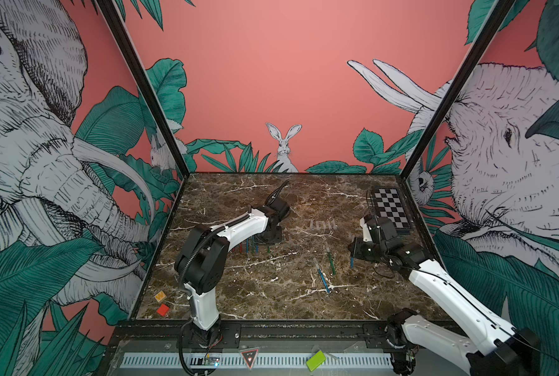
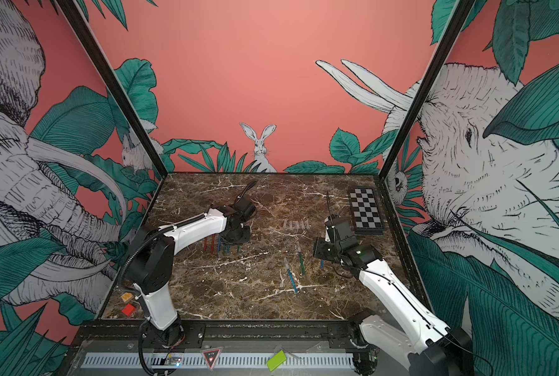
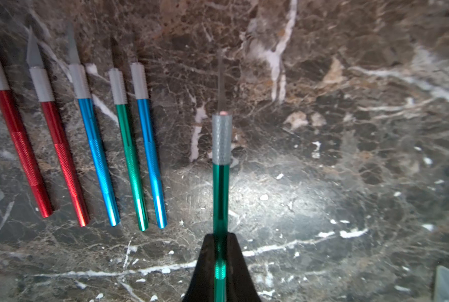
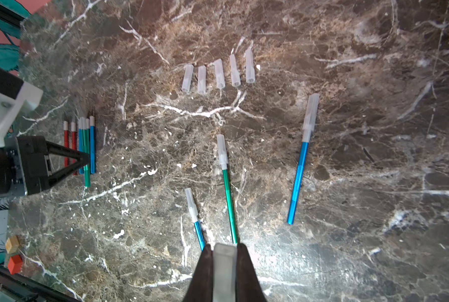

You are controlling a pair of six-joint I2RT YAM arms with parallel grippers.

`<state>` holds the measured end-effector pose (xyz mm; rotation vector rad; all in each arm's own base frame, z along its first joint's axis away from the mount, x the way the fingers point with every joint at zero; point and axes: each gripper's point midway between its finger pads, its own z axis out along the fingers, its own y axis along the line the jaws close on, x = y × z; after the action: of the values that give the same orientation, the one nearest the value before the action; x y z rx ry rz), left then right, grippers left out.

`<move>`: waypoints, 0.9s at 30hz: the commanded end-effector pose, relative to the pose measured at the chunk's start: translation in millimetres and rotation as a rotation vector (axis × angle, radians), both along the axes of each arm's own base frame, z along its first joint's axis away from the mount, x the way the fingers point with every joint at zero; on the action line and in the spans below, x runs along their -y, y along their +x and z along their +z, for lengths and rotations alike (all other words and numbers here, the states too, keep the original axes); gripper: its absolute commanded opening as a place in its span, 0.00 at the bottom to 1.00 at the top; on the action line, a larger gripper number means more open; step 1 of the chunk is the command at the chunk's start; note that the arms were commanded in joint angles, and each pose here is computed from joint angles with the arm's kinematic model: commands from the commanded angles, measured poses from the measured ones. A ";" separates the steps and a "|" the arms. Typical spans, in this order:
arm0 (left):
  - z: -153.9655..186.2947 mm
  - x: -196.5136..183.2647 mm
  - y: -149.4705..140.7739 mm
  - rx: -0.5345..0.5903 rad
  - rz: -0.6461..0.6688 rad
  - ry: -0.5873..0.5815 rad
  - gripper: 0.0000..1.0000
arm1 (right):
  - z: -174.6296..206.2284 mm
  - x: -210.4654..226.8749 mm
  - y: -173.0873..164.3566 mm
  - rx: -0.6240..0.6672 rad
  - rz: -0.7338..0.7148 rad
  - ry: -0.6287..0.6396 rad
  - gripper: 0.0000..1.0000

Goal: Remove protective caps from carving knives
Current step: Place the carving knife at the center of the board.

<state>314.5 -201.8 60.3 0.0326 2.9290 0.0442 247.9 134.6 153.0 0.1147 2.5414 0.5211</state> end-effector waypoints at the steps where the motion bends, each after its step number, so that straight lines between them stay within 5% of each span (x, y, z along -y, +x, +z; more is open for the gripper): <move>1: 7.6 -7.6 6.2 0.006 0.006 0.055 0.00 | -0.3 0.1 -2.3 0.002 0.014 0.002 0.00; 27: -21.6 -28.8 27.5 -0.019 0.092 0.156 0.00 | -2.3 0.0 -7.0 -0.002 0.024 0.008 0.00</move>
<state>337.6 -176.5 35.5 -0.0393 2.9481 0.2600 241.5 135.5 151.6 0.0970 2.5509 0.5401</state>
